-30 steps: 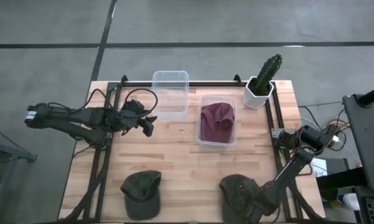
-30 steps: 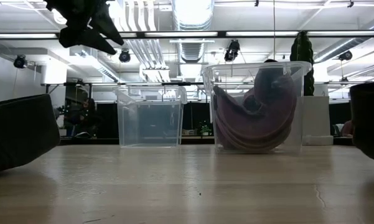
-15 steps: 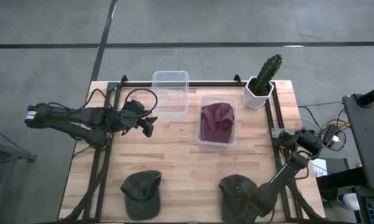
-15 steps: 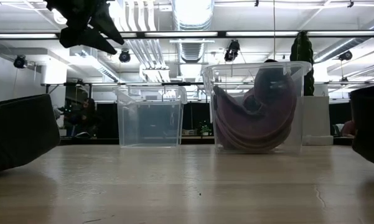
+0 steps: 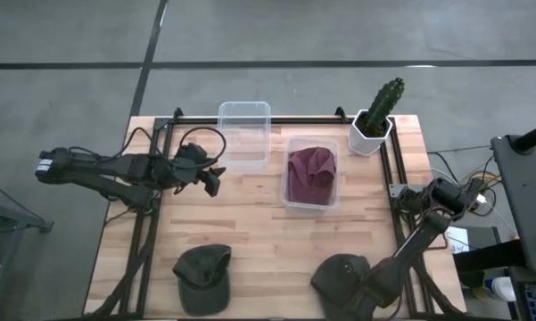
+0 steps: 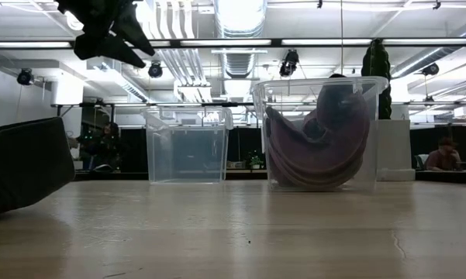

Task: Pick & Place hat
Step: Put the right black cap into the left transparent bin

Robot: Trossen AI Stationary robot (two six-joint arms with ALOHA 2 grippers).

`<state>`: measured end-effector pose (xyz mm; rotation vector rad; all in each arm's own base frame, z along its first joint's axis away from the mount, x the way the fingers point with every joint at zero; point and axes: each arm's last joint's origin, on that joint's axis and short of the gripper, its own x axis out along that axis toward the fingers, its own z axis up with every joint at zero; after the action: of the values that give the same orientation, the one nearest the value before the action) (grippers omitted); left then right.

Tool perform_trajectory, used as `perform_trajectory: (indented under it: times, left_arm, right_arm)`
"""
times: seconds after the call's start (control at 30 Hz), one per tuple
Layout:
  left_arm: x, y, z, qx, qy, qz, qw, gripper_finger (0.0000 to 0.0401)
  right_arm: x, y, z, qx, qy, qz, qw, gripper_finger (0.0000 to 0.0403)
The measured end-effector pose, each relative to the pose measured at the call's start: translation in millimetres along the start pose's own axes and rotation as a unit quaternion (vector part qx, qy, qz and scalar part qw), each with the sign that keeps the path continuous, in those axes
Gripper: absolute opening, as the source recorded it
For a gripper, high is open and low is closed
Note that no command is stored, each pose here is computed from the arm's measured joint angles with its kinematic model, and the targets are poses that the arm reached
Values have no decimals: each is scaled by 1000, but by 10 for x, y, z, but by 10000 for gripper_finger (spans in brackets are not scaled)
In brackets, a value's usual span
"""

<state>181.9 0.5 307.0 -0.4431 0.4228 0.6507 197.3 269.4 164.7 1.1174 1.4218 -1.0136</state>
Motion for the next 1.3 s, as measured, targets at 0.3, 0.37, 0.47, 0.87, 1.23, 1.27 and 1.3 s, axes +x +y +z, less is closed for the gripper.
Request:
perform_trajectory:
  times: [0.3, 0.37, 0.47, 0.87, 1.23, 1.27, 1.3]
  left_arm:
    - [22, 13, -37, 8, 5, 5, 1000, 199]
    - [22, 13, -37, 8, 5, 5, 1000, 199]
    - [22, 13, -37, 8, 5, 5, 1000, 199]
    - [23, 13, -39, 6, 6, 6, 1000, 199]
    - [23, 13, -39, 17, 6, 6, 1000, 199]
    - [23, 13, -39, 23, 6, 6, 1000, 199]
    - [20, 15, -38, 30, 6, 6, 1000, 199]
  right_arm:
    - [-392, -27, 34, -9, -29, 106, 994, 11]
    - [-463, -40, 59, -10, -47, 130, 990, 11]
    - [-543, -51, 90, -13, -75, 164, 983, 11]
    - [-1009, -40, 340, -6, -198, 324, 925, 11]
    - [-1605, 195, 1186, -66, -310, 318, 894, 11]
    - [-1672, 196, 1280, -68, -323, 315, 890, 11]
    - [-1748, 193, 1387, -69, -337, 314, 885, 11]
